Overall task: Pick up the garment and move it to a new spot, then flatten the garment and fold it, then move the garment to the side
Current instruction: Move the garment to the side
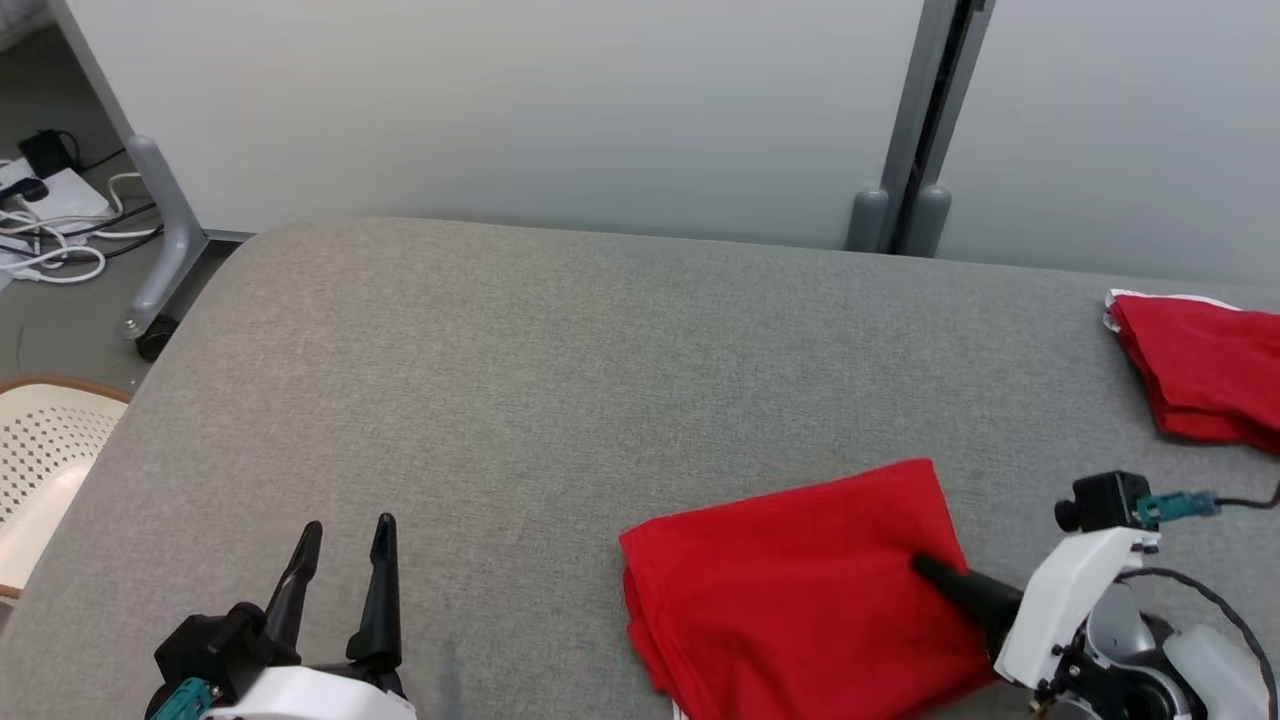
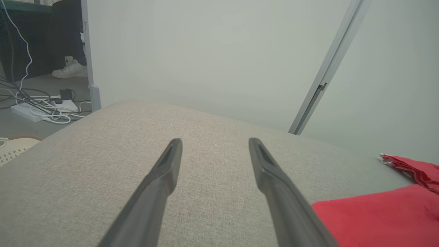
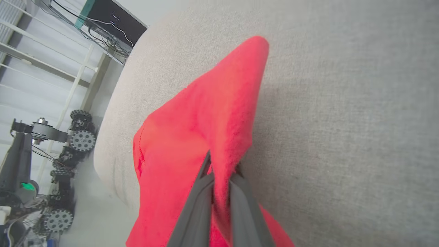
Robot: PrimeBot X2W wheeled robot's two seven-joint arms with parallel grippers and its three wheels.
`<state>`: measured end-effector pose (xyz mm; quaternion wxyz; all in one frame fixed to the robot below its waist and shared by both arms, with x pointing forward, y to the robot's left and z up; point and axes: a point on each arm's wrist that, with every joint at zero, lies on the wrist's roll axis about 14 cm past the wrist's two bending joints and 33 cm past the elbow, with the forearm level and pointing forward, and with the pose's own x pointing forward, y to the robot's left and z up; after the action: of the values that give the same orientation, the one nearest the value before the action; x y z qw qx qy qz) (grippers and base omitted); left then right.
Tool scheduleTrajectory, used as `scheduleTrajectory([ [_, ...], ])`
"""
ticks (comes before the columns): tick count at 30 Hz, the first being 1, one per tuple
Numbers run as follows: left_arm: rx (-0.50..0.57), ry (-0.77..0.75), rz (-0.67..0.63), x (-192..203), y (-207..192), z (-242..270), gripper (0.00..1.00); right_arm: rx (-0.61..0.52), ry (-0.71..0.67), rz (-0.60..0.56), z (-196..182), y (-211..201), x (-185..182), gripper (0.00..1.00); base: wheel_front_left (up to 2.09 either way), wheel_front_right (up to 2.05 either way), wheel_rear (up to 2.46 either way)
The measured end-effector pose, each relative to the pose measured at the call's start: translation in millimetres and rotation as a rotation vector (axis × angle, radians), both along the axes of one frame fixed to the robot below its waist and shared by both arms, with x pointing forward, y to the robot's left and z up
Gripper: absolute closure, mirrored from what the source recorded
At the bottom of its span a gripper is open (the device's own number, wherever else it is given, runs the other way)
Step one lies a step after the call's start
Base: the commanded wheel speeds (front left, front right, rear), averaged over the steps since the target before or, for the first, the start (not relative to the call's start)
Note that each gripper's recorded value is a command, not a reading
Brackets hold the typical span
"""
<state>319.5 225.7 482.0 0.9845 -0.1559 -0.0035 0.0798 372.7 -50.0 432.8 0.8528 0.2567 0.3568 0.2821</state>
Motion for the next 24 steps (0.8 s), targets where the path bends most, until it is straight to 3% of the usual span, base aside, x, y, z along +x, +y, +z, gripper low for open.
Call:
scheduleTrajectory([
  [4,0.000,0.007,-0.028,9.7,-8.9,-1.9,0.00,-0.088,-0.123,0.059,16.9,-2.7,18.3,1.00,0.00,0.00,0.00],
  [12,0.015,0.022,-0.082,40.8,-22.6,-5.9,0.00,-0.210,-0.382,0.075,68.0,-21.1,90.5,1.00,0.00,0.00,0.00],
  [24,0.041,0.103,-0.112,80.5,-30.9,-38.0,0.00,-0.367,-0.444,-0.023,65.2,-80.6,201.3,1.00,0.00,0.00,0.00],
])
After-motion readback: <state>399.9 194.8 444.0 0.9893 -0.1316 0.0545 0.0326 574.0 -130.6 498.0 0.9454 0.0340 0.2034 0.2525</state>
